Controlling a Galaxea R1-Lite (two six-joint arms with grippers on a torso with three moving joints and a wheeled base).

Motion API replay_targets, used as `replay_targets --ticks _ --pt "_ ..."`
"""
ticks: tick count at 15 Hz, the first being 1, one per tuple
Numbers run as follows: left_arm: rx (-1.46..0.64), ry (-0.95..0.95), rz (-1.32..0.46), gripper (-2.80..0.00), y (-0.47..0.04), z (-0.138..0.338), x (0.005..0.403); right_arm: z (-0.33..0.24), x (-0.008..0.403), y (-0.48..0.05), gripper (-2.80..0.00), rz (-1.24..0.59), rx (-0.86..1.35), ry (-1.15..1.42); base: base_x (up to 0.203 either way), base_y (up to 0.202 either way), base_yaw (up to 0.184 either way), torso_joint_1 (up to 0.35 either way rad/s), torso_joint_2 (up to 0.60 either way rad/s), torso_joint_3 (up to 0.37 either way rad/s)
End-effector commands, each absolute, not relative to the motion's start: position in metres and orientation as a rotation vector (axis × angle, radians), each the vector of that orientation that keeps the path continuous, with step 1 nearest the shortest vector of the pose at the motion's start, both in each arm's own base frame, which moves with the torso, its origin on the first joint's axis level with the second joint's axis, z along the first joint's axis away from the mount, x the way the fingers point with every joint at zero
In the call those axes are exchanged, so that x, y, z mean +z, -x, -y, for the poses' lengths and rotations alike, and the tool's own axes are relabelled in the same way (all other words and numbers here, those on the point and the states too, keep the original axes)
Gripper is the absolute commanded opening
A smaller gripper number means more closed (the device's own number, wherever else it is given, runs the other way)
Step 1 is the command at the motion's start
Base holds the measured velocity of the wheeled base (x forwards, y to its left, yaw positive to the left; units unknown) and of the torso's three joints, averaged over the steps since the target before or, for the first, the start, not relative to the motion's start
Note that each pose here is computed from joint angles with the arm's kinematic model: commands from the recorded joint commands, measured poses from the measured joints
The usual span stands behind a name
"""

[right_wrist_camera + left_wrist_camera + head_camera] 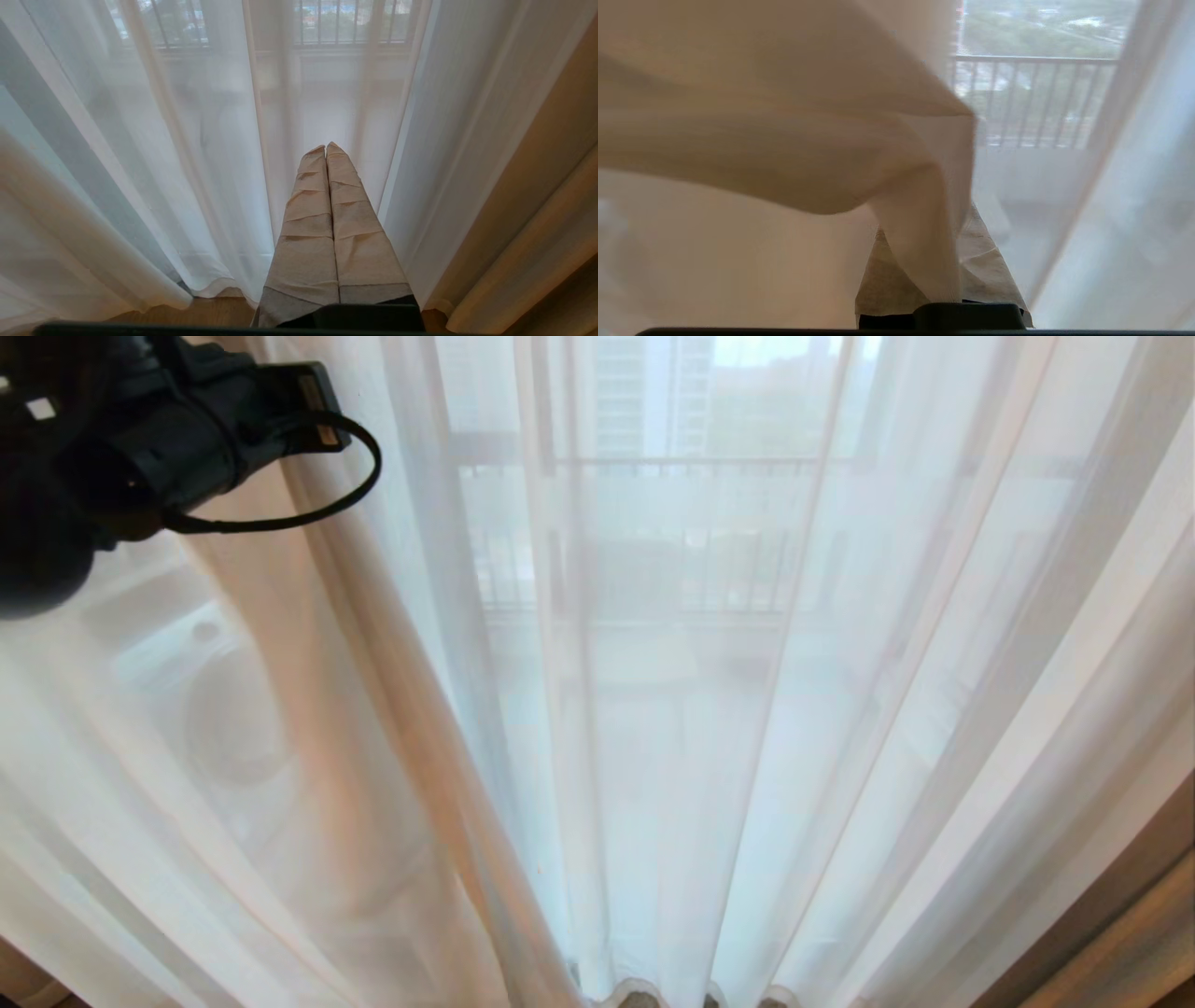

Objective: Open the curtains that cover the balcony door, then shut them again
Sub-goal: Close the outer curtains on both sides

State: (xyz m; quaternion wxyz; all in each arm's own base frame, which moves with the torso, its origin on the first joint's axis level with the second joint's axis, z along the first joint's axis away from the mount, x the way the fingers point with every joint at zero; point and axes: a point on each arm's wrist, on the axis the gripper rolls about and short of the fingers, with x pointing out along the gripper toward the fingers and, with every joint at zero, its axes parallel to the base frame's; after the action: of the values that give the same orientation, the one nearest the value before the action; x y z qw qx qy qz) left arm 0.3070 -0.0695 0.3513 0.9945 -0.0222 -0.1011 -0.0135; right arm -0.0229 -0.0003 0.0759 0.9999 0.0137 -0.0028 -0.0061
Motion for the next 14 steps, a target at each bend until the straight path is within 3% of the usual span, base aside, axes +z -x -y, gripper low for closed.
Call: replay_targets --ticks 1,6,7,14 --pt "0.02 0.045 0.227 -2.8 -0.293 0.052 0.359 0.0 0.076 0.023 -2.8 0.005 -0.012 -0.028 0.0 0.0 0.0 0.0 0.0 0.0" --pt "0.026 0.043 0.22 -2.8 -0.288 0.049 0.357 0.0 0.076 0.023 -2.8 0.005 -0.012 -0.028 0.0 0.0 0.0 0.0 0.0 0.0" --pt "0.024 0.041 0.22 0.0 -0.286 0.049 0.357 0.0 0.076 0.023 -2.8 0.005 -0.012 -0.028 0.0 0.0 0.0 0.0 0.0 0.0" --pt "0.019 0.042 0.226 0.0 -0.253 0.045 0.357 0.0 0.076 0.023 -2.8 0.005 -0.012 -0.028 0.0 0.0 0.0 0.0 0.0 0.0"
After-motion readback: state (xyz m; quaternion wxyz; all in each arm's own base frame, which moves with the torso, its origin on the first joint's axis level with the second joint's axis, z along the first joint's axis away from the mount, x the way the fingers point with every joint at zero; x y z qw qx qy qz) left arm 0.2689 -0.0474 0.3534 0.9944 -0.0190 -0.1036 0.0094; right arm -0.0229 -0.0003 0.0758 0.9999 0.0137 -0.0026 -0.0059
